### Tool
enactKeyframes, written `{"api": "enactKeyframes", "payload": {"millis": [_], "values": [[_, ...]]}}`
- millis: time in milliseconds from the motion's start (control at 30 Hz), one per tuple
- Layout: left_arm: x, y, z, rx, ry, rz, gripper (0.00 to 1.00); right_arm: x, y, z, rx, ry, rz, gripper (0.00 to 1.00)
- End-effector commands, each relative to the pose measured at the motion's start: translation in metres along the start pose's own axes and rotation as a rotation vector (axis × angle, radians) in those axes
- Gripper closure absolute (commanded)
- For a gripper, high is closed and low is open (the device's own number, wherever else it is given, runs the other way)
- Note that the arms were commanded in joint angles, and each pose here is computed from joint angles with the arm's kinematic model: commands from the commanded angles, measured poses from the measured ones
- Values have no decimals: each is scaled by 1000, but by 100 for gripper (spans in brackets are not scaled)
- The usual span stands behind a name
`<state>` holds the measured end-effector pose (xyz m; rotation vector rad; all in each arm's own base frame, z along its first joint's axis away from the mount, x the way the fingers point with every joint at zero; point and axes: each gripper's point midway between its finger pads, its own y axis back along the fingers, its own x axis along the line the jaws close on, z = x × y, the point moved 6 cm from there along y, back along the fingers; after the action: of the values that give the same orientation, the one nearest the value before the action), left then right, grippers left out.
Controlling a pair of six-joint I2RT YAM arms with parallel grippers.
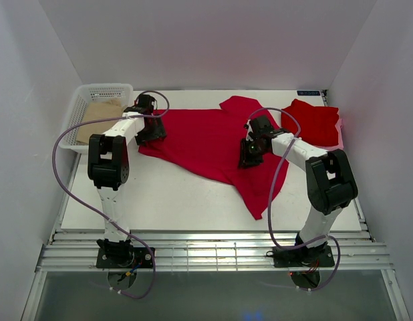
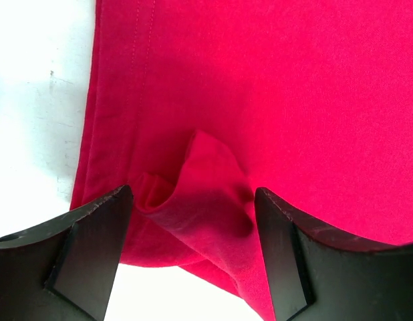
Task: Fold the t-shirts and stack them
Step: Flatten out the tshirt
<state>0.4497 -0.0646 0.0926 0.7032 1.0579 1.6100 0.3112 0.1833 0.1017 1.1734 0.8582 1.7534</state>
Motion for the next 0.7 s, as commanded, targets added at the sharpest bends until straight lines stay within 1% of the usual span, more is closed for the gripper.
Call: {"api": "enactKeyframes", "payload": {"millis": [0, 167, 200, 467, 567, 600, 667], "values": [[-4, 23, 11, -64, 6, -42, 16, 7, 12, 0, -53, 12, 6, 68], [-8, 26, 18, -83, -1, -56, 16, 10, 24, -12, -50, 15, -23, 66], [-7, 27, 19, -85, 0, -58, 16, 9, 25, -14, -51, 14, -31, 64], [-12, 34, 21, -98, -3, -80, 17, -7, 23, -43, -22, 6, -97, 63], [-12, 35, 18, -91, -6, -86, 21, -9, 21, -49, -10, 0, -103, 63], [-12, 35, 18, -92, -3, -87, 26, -9, 21, -49, -13, -1, -101, 63], [-13, 37, 18, -94, -4, -90, 32, -11, 19, -53, -6, -2, -100, 63]]}}
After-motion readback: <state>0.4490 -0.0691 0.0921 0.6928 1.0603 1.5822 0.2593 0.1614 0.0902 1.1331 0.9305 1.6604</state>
